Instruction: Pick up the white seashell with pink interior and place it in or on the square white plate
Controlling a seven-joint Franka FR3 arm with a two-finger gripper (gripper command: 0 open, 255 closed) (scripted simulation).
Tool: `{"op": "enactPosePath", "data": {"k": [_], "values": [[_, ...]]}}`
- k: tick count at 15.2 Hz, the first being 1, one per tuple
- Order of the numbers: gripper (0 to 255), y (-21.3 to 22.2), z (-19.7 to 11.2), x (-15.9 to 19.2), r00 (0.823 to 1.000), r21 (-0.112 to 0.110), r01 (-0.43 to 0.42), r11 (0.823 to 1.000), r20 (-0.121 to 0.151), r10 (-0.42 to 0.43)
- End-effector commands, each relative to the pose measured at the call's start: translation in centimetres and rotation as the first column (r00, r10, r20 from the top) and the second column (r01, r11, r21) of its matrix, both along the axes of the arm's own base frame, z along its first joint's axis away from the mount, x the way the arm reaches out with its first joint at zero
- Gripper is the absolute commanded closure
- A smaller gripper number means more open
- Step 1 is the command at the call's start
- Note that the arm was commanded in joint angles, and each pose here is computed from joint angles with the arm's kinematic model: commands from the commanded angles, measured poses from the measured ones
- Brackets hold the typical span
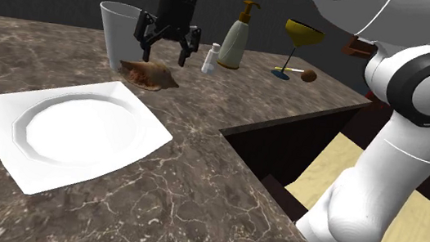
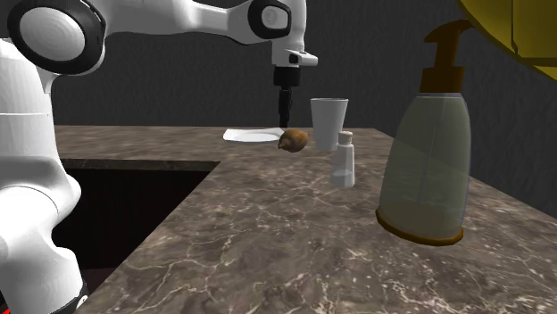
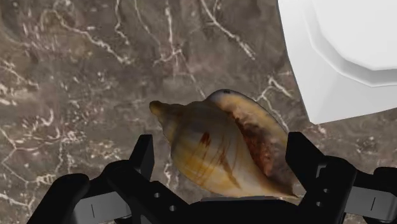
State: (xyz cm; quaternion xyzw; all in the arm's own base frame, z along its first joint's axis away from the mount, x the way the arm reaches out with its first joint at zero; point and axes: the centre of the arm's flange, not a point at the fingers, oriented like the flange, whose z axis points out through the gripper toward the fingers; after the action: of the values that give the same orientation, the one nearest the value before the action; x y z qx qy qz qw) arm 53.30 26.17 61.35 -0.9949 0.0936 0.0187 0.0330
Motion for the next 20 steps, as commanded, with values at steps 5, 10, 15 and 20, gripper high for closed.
{"op": "enactPosePath", "data": {"k": [5, 10, 15, 20], "values": [[0, 1.4, -2.5, 0.6, 1.0, -0.001, 0.002, 1.0, 0.002, -0.002], [0, 1.5, -3.9, 0.5, 1.0, -0.001, 0.002, 1.0, 0.002, -0.002], [0, 1.5, -3.9, 0.5, 1.0, -0.001, 0.002, 1.0, 0.002, -0.002], [255, 1.3, -3.7, 0.3, 1.0, -0.001, 0.003, 1.0, 0.002, -0.003]]}}
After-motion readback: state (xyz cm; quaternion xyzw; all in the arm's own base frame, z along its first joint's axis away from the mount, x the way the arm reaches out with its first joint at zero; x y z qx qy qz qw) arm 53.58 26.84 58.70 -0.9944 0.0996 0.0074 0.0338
